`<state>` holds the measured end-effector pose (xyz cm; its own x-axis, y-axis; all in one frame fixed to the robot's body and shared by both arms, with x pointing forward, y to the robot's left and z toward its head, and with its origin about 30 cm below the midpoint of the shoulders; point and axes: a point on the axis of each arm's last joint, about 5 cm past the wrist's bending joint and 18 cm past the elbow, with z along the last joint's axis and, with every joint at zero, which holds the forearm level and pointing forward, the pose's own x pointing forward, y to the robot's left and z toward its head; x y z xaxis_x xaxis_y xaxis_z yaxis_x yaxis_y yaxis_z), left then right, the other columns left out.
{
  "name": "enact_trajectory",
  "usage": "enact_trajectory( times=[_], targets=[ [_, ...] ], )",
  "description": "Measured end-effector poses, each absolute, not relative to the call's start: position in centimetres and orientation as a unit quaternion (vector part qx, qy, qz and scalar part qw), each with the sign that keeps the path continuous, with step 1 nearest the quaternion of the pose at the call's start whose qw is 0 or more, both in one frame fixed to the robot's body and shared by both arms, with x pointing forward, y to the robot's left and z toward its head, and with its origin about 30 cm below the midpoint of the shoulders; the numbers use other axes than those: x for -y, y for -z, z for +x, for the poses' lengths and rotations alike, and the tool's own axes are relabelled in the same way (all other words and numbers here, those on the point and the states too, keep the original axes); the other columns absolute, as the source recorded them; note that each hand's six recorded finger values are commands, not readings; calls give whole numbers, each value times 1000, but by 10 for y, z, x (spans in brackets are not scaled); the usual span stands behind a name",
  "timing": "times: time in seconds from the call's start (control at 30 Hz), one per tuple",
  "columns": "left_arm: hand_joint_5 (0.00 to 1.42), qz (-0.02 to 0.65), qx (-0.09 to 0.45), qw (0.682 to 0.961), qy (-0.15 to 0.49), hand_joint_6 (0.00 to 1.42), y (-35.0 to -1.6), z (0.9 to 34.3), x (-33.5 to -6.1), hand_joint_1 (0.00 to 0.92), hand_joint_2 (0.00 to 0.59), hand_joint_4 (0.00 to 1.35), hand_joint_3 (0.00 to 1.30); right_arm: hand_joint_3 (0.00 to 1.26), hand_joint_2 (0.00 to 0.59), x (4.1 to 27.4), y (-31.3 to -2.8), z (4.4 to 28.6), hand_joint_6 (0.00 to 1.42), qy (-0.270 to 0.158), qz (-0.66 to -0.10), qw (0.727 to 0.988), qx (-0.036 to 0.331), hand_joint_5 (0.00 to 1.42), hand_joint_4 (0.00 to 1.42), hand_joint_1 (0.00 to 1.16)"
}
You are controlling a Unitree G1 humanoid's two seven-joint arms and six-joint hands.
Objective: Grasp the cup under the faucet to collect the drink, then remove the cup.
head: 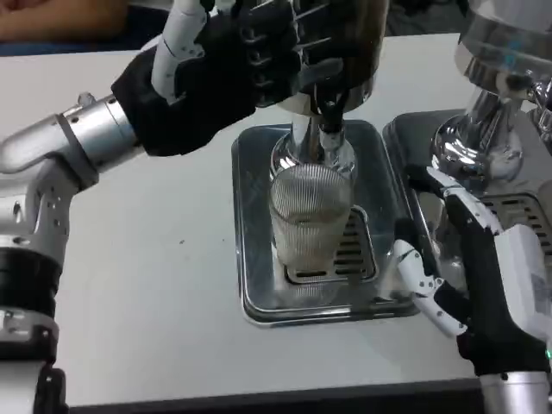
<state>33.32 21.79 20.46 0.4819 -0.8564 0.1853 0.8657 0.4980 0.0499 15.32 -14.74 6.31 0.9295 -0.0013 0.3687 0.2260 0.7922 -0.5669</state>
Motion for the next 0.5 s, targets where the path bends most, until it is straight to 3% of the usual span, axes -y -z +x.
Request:
enact_trajectory(
  times=[0.5],
  targets=[
    [75,15,82,860,504,7,-193,339,-208,0,49,0,39,280,470,147,-61,147,231,70,-318,929,175,232,308,359]
  ],
)
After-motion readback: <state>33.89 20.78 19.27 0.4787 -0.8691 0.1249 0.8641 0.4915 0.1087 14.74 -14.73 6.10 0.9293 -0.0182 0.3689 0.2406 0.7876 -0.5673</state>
